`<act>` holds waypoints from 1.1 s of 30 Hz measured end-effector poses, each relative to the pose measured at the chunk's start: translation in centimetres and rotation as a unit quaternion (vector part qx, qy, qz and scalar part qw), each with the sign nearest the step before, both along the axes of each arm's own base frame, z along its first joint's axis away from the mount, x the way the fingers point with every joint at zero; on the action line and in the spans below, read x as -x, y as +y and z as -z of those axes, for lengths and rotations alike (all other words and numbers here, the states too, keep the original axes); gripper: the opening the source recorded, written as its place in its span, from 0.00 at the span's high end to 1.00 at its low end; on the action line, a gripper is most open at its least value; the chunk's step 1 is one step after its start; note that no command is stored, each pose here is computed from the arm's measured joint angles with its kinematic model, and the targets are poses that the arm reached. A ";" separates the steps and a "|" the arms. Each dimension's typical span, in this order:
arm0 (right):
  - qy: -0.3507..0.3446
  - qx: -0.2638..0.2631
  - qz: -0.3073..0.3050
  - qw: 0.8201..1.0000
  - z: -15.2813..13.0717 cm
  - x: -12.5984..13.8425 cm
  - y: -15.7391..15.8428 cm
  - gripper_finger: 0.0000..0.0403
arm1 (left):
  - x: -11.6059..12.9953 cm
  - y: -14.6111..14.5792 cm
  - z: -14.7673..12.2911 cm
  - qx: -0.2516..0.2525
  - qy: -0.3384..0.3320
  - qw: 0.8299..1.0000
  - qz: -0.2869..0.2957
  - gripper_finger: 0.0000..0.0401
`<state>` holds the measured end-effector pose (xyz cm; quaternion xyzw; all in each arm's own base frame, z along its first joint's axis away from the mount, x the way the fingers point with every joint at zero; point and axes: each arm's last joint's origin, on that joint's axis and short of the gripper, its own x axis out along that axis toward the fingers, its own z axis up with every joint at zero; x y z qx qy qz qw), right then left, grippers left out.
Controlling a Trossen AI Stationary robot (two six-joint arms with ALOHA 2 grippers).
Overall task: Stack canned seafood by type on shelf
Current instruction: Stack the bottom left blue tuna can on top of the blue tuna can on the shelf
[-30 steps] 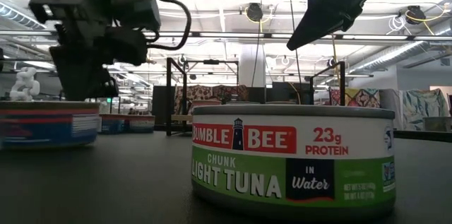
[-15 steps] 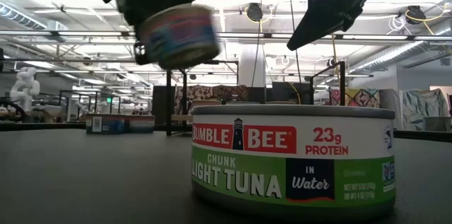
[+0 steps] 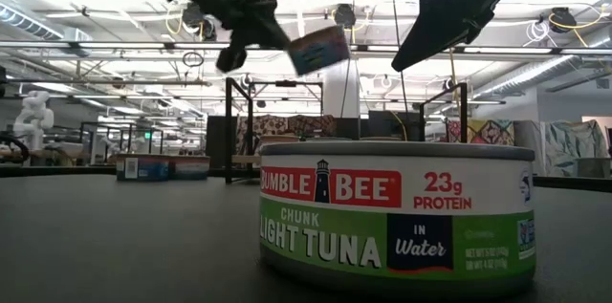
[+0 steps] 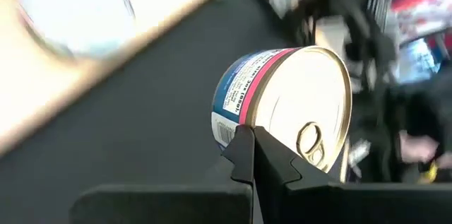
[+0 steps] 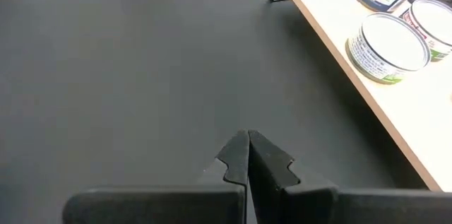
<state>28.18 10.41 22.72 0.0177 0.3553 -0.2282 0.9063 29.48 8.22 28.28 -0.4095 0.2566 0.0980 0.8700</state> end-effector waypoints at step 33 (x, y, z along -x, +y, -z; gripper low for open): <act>0.023 0.006 0.005 1.000 0.3 0.4 -0.2 1.00 | -0.5 13.0 -2.8 0.000 0.031 0.999 -0.006 1.00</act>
